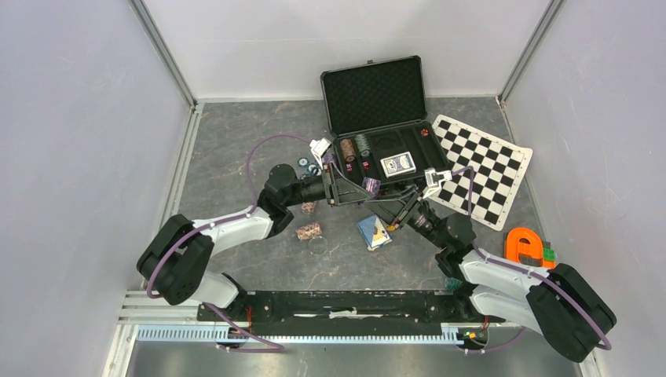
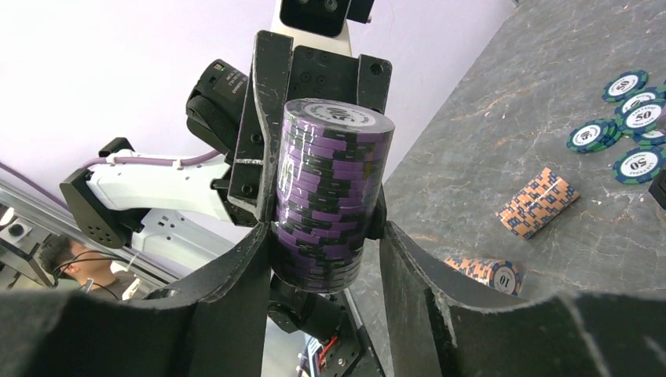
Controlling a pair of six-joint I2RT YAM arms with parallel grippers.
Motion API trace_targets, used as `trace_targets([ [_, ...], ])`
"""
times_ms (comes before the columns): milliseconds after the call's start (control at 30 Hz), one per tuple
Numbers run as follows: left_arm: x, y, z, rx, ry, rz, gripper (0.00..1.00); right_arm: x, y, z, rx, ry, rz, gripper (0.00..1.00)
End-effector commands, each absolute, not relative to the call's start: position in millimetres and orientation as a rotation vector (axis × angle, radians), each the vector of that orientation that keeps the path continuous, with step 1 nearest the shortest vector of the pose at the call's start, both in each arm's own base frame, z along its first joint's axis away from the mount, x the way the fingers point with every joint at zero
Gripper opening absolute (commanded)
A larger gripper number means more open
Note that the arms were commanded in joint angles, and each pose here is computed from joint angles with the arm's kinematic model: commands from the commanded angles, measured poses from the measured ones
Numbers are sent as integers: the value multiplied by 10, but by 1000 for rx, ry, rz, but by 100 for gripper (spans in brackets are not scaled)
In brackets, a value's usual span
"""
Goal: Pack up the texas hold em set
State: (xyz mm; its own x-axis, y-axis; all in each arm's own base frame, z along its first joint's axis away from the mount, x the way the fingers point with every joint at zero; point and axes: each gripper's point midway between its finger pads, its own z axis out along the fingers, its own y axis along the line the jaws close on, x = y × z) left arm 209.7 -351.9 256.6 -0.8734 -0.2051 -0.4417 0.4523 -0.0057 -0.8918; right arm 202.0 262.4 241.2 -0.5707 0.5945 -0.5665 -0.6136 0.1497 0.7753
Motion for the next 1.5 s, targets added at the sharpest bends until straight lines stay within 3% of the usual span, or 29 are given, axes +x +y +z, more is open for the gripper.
trace_targets([
  [0,2043,-3502,2858,296,1701,-1988,38,1981,2604,2591,-67,1402,1595,32],
  [200,2154,-3367,2903,255,1686,-1955,75,2073,2583,2486,-91,1460,1474,30],
  [300,2282,-3204,2866,219,1705,-1875,87,2180,2560,2374,-105,1528,1359,29],
  [533,2521,-2858,2558,152,1876,-1539,98,2572,2365,2345,-131,1605,993,24],
  [833,2620,-2409,2214,91,2000,-1123,99,3298,2075,2362,-143,1716,539,23],
  [1000,2609,-2213,2024,80,2045,-978,99,3761,1852,2271,-118,1773,443,22],
  [1133,2605,-2162,1896,80,2077,-932,99,3970,2042,1837,-277,1948,439,21],
  [1200,2603,-2140,1851,81,2086,-915,99,3935,2095,1616,-312,2004,476,27],
  [1300,2591,-2114,1802,97,2095,-893,99,3722,2118,1497,-361,2015,532,54],
  [1467,2598,-2043,1688,102,2117,-831,100,3378,1845,1328,-474,2055,417,77],
])
